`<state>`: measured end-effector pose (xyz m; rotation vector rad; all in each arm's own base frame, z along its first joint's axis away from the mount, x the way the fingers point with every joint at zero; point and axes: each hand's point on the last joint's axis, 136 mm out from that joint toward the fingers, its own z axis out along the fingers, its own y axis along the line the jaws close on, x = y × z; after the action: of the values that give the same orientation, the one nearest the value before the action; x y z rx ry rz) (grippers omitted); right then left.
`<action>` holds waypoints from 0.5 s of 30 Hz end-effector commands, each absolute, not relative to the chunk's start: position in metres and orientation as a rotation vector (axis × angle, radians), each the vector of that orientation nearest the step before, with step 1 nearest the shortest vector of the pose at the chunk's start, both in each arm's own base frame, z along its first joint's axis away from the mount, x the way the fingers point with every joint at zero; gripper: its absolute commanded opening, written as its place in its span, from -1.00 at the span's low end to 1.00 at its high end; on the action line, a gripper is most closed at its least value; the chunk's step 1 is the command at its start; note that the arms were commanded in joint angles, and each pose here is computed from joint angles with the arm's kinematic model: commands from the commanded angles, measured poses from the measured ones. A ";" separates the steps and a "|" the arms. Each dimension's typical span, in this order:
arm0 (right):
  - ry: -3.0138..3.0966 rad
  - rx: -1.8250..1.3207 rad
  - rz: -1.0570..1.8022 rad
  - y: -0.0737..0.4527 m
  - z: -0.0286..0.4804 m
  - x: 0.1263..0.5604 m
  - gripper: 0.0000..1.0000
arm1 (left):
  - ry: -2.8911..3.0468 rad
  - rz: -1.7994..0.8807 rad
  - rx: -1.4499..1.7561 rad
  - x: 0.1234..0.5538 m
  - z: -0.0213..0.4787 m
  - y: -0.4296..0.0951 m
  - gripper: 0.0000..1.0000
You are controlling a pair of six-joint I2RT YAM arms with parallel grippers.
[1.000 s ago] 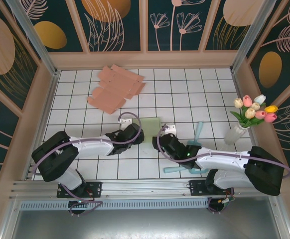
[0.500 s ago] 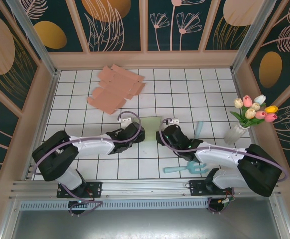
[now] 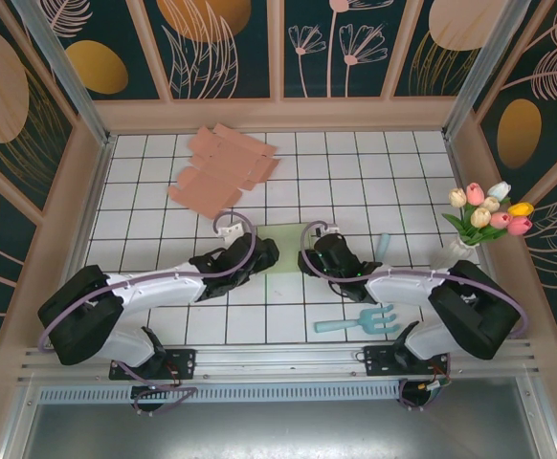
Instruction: Fold the paper box
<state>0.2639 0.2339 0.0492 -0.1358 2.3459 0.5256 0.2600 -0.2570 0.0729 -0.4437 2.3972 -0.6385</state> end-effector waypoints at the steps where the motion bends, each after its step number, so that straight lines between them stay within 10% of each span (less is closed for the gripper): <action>1: 2.302 -0.138 0.596 0.247 0.062 0.272 0.00 | 2.407 -0.759 -0.597 0.253 0.067 -0.262 0.62; 15: 2.315 -0.138 0.607 0.245 0.054 0.267 -0.02 | 2.427 -0.654 -0.748 0.266 0.061 -0.262 0.62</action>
<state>0.2653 0.2427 0.0523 -0.1465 2.3279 0.5782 0.2612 -0.2614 0.0647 -0.7031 2.4150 -0.6828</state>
